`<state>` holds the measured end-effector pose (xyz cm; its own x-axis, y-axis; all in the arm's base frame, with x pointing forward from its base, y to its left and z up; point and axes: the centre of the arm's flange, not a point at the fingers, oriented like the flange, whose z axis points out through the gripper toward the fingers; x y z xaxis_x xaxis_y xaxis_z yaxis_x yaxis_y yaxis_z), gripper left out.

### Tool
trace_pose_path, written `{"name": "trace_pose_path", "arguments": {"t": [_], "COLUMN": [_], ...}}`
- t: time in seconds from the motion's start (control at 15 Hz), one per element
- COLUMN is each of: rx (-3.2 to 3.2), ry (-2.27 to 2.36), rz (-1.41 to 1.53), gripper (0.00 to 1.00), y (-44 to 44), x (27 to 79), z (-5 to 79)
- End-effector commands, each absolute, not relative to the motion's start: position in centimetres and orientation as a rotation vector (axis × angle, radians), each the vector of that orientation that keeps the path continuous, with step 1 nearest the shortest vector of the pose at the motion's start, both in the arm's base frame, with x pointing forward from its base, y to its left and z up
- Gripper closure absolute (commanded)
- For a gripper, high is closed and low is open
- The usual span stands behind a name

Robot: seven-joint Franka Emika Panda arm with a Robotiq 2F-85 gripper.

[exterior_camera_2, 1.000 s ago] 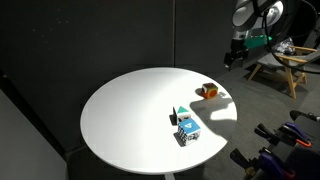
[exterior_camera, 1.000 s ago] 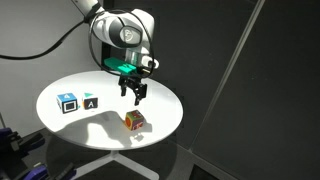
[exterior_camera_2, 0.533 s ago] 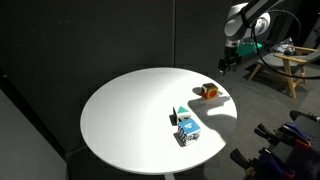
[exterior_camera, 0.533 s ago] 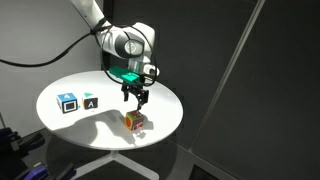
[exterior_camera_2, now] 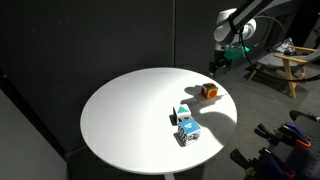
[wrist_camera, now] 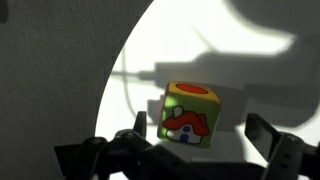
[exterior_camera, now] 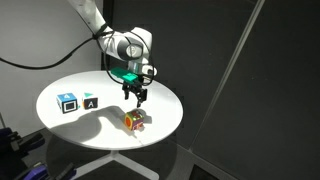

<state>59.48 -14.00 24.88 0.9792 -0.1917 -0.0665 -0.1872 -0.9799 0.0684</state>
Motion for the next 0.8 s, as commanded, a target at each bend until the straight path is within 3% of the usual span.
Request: {"name": "trace_pose_path", "arguments": {"t": [0.0,0.73], "rx": [3.065,3.072], "ry": [-0.288,-0.308], "rz": [-0.115,-0.139], "gripper": [0.00,0.00], "y": [-13.7,-14.2], "x": [59.6,60.5], "z": [24.7,23.4]}}
